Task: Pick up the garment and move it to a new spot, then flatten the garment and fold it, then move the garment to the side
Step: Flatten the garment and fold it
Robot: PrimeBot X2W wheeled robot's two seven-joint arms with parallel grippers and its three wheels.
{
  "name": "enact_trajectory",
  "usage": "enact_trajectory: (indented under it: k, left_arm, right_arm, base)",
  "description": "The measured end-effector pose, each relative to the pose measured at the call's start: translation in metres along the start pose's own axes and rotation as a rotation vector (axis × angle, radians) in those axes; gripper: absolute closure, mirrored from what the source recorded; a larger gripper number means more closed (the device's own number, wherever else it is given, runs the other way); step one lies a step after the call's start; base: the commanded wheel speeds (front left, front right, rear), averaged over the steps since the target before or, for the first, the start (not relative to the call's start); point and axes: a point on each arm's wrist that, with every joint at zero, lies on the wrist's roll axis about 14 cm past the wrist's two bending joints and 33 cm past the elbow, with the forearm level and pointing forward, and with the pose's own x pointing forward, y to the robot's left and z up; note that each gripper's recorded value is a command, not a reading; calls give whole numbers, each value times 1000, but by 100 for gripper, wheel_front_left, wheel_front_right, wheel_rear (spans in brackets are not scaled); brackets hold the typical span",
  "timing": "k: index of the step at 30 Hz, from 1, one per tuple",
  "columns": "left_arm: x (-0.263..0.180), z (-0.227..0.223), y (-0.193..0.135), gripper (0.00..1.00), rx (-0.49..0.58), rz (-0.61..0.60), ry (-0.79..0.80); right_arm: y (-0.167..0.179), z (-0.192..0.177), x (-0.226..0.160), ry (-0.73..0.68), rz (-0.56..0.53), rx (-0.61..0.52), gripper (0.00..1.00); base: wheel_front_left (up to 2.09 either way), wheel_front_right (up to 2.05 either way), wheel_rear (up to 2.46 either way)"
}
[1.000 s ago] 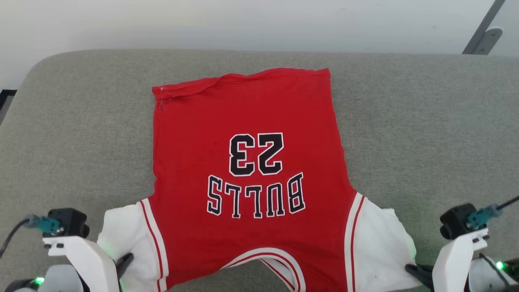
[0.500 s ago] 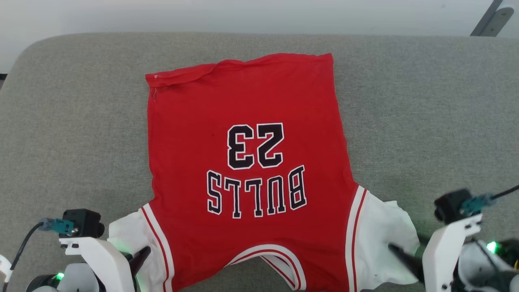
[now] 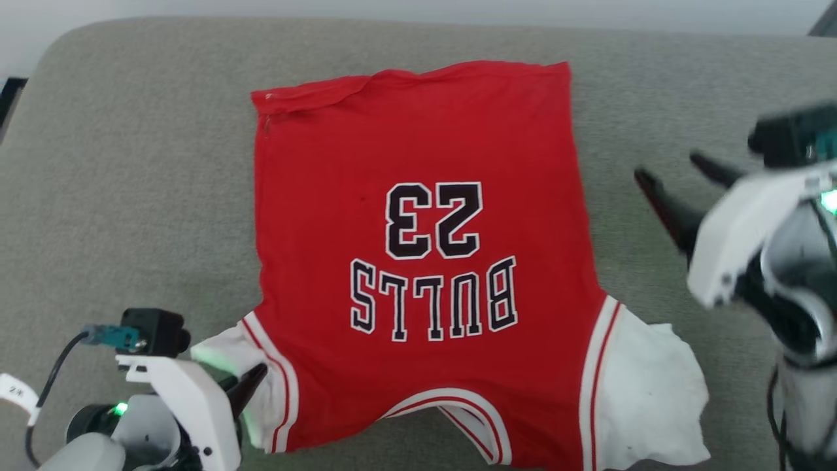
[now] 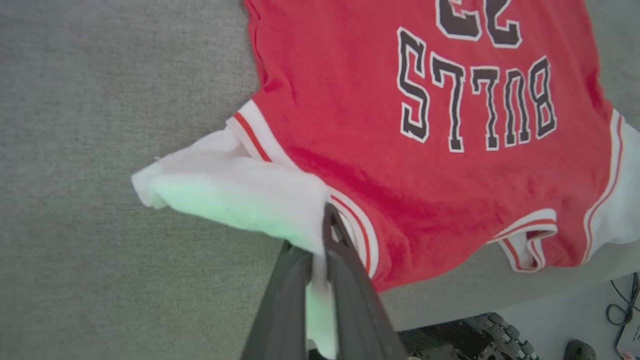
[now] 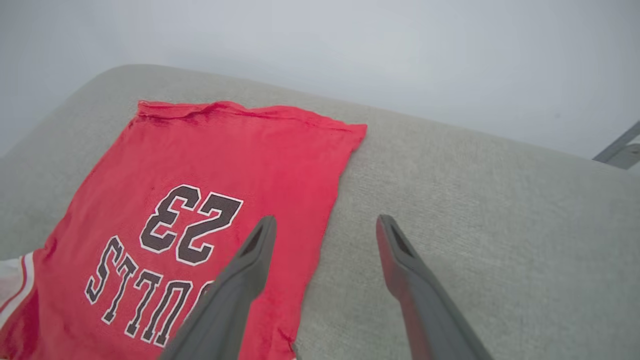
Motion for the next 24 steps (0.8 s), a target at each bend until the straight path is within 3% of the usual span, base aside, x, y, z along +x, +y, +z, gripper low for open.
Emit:
enact_trajectory:
  k: [4, 10, 17, 24]
  left_arm:
    - [1, 1, 0, 100, 6, -2, -4]
    - [1, -3, 2, 100, -10, 1, -1]
    - [3, -10, 8, 100, -41, 14, 13]
    - [6, -19, 16, 100, -70, 34, 40]
  right_arm:
    - [-1, 24, 37, -25, 11, -10, 0]
    - [-12, 31, 92, 47, -9, -26, 0]
    - [-21, 7, 148, 225, -37, -29, 0]
    - [-27, -40, 185, 466, -66, 3, 0]
  base:
    - [0, 0, 0]
    - [0, 0, 0]
    - [0, 0, 0]
    - [0, 0, 0]
